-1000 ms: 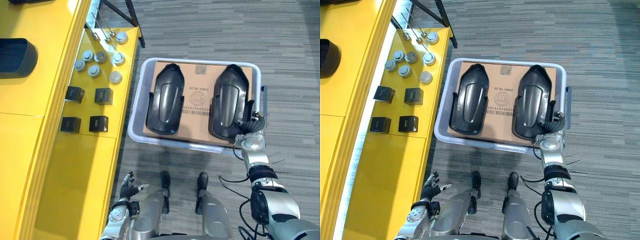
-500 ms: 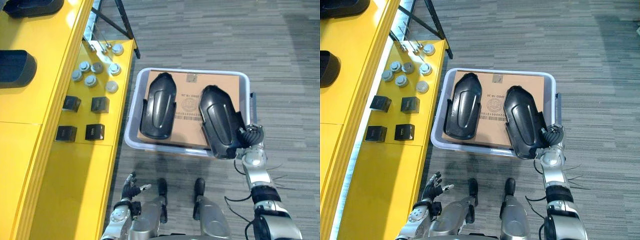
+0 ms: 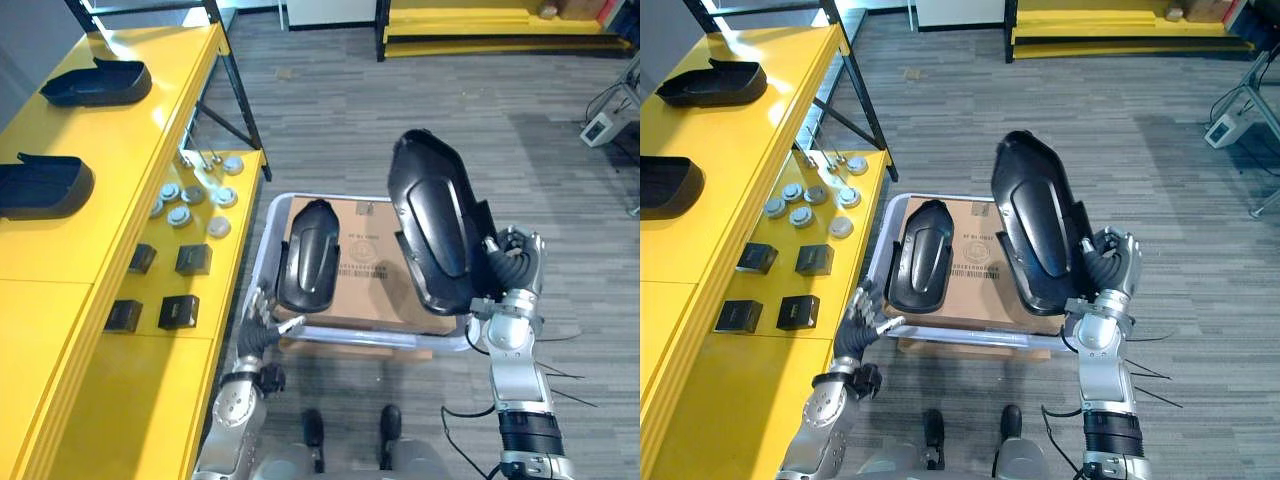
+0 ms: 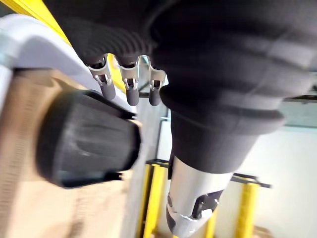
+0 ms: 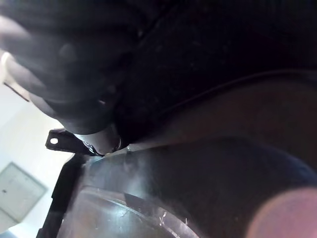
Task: Walk over and take plastic housings, then place them on the shelf
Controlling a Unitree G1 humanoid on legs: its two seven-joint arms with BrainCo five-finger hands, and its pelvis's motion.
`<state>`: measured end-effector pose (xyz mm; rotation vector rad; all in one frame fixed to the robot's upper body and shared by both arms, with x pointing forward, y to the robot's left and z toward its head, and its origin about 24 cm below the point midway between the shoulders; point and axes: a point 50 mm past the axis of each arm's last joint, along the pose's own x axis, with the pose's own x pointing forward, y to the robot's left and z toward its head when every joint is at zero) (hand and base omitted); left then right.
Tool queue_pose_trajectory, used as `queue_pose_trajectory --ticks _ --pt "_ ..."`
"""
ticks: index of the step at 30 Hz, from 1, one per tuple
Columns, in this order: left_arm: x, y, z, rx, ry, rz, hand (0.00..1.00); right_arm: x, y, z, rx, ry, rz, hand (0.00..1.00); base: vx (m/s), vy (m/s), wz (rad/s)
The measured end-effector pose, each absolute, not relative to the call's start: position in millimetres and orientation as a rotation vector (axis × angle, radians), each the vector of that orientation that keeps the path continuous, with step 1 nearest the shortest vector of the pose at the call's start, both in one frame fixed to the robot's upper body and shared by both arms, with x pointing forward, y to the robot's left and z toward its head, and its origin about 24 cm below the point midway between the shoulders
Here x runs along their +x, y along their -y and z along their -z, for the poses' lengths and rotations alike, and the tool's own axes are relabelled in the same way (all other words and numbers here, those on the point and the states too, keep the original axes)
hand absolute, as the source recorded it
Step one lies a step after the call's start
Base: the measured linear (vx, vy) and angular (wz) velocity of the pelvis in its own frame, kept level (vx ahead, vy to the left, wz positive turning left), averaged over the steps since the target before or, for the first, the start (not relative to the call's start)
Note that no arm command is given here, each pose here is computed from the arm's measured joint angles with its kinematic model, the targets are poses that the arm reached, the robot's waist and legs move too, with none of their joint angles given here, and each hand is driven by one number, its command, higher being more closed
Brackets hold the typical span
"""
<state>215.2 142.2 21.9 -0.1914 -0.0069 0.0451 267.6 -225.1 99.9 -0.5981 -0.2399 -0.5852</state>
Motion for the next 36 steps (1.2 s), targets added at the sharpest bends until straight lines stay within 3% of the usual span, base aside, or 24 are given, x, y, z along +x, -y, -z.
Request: queue_pose_trajectory --ticks 5,14,36 --pt "231 -123 -84 -0.259 0.267 -0.004 0.0 266 191 -122 -0.619 0.383 0.515 1.0 0.01 0.001 0.02" --pt "235 -83 -96 -0.296 0.291 0.108 0.0 262 133 -125 -0.578 0.464 0.327 1.0 -0.03 -0.003 -0.05" --pt "246 -59 -73 -0.212 0.159 0.113 0.0 256 128 -125 -0.637 0.499 0.312 1.0 -0.01 -0.003 -0.03"
